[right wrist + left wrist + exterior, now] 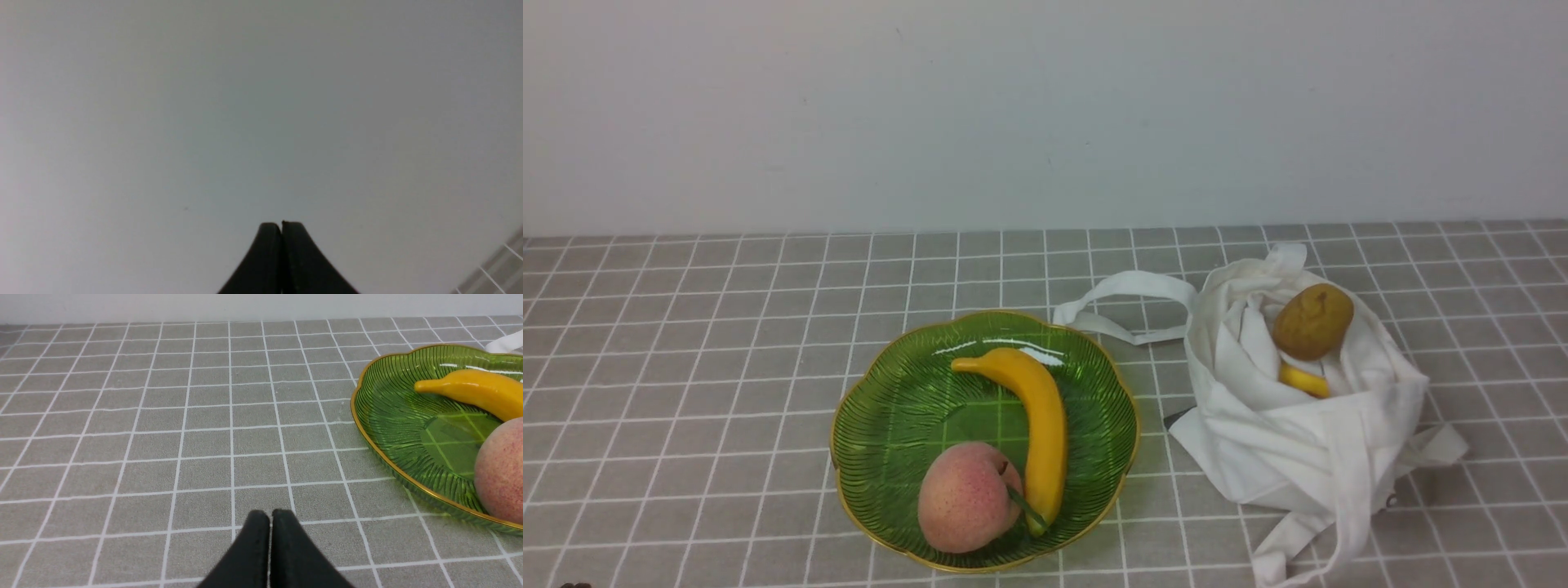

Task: Take the fruit out of the bag on the grey coffee tablecloth and place them on the plate.
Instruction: 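Reach for the kiwi in the white bag with the right gripper, then take the fruit out of the bag and place it in the dish with the right gripper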

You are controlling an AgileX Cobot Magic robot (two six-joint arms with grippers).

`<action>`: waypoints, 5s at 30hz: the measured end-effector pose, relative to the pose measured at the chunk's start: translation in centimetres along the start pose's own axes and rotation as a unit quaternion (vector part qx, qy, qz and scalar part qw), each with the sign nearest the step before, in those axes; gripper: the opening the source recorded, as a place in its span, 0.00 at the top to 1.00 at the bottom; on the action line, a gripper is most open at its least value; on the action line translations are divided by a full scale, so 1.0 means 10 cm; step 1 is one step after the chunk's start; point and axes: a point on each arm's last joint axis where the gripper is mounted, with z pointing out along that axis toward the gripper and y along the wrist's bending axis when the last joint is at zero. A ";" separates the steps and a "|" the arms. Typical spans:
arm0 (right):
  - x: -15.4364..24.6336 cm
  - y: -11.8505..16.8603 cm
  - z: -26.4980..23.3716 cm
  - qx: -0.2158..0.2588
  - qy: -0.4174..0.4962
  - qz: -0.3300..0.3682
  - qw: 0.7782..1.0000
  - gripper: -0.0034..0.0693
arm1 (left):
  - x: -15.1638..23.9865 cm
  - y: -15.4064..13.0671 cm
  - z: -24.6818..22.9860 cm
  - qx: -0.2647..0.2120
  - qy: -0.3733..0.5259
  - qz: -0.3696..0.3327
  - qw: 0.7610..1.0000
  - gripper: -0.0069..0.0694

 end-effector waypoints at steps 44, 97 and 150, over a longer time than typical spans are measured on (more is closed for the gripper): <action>1.61 0.00 3.17 0.218 0.672 -0.277 0.652 0.27 | 0.00 0.00 0.00 0.000 0.000 0.000 1.000 0.92; 1.80 -0.08 3.08 0.197 0.733 -0.254 0.600 0.26 | 0.00 0.00 0.00 0.000 0.000 0.000 1.000 0.92; 2.33 1.19 2.68 -0.047 0.719 -0.233 0.654 0.42 | 0.00 0.00 0.00 0.000 0.000 0.000 1.000 0.92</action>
